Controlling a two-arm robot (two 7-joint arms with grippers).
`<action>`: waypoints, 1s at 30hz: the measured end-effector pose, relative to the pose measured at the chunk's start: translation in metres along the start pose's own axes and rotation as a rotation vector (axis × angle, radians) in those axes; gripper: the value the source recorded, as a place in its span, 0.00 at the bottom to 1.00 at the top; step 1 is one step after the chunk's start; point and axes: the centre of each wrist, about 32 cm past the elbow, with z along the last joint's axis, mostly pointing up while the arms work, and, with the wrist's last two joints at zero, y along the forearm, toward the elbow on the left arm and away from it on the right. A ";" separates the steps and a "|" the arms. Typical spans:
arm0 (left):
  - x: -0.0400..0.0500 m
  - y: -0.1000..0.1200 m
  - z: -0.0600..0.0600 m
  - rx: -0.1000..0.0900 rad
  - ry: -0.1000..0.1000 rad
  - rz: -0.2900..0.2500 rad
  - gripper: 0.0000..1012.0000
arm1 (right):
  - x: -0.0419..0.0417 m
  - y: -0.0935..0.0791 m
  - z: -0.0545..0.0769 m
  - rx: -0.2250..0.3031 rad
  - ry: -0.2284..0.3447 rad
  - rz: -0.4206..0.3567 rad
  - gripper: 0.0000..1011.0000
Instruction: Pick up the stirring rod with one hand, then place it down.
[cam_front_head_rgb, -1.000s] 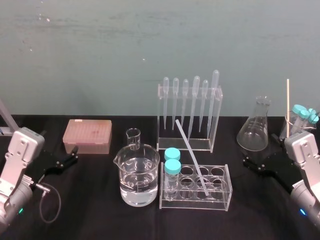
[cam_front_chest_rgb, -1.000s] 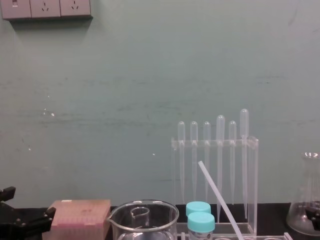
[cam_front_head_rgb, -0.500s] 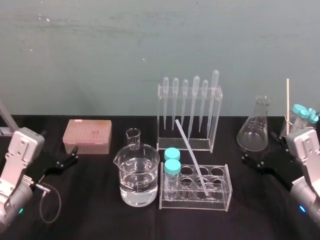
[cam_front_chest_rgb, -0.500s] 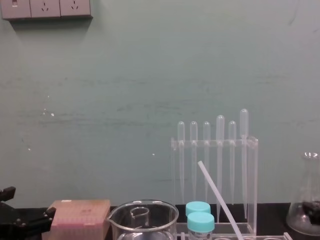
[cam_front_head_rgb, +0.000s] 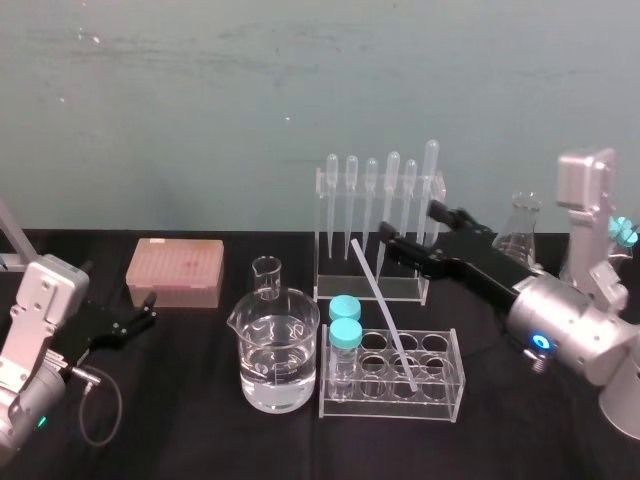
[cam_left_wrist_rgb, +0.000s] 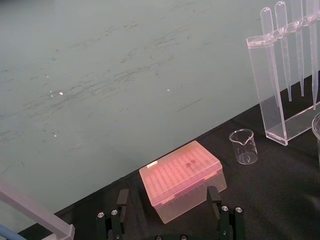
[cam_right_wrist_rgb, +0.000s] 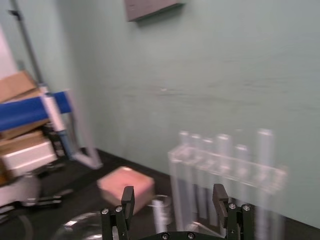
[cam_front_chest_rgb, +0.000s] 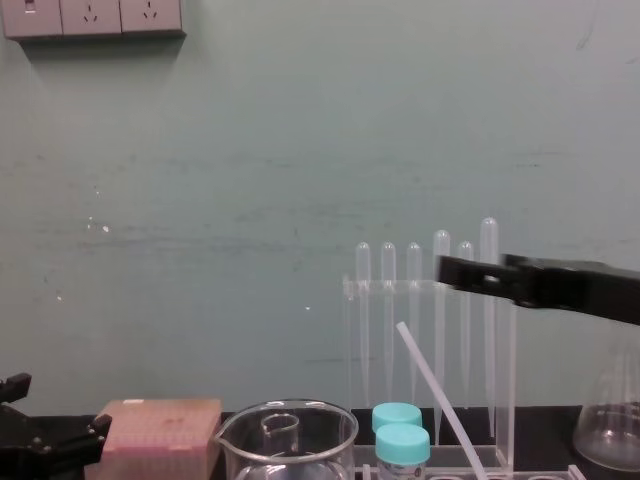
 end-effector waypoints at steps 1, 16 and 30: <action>0.0000 0.000 0.000 0.000 0.000 0.000 0.99 | -0.0030 0.006 0.003 -0.009 0.005 0.027 0.99; 0.0000 0.000 0.000 0.000 0.000 0.000 0.99 | -0.0148 0.046 0.000 -0.193 -0.035 0.030 0.99; 0.0000 0.000 0.000 0.000 0.000 0.000 0.99 | -0.0164 0.058 -0.011 -0.270 -0.047 0.012 0.99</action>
